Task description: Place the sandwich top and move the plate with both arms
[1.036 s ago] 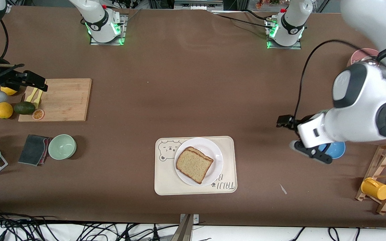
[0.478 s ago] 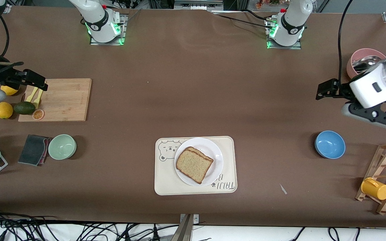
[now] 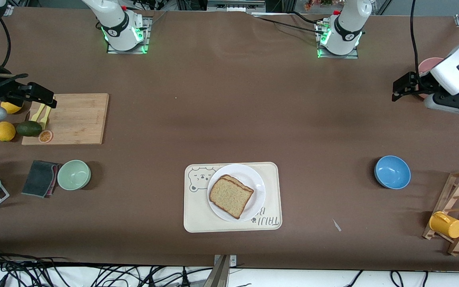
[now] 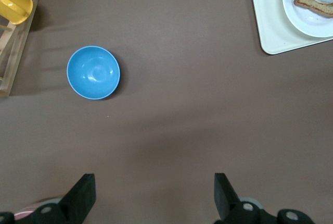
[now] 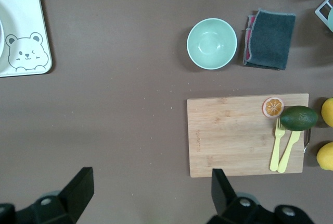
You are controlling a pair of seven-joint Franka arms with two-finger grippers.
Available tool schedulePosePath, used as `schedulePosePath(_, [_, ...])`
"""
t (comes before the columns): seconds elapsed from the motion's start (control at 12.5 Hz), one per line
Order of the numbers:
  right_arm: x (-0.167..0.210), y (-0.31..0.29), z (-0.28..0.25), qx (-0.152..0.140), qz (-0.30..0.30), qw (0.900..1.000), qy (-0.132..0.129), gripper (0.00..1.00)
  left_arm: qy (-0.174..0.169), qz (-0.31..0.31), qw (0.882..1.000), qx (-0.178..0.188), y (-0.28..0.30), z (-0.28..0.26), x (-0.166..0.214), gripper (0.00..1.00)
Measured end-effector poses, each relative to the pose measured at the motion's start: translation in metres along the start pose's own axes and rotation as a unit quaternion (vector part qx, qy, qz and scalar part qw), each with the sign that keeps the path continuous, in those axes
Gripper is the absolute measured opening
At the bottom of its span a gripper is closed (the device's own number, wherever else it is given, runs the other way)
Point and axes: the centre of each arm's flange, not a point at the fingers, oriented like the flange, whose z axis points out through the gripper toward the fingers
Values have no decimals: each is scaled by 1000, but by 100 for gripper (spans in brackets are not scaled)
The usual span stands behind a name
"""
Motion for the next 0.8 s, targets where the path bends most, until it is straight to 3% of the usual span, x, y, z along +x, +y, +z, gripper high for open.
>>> schedulePosePath(0.8, [0, -1, 0, 0, -1, 1000, 0, 100, 2, -6, 1000, 1, 6, 8, -10, 100])
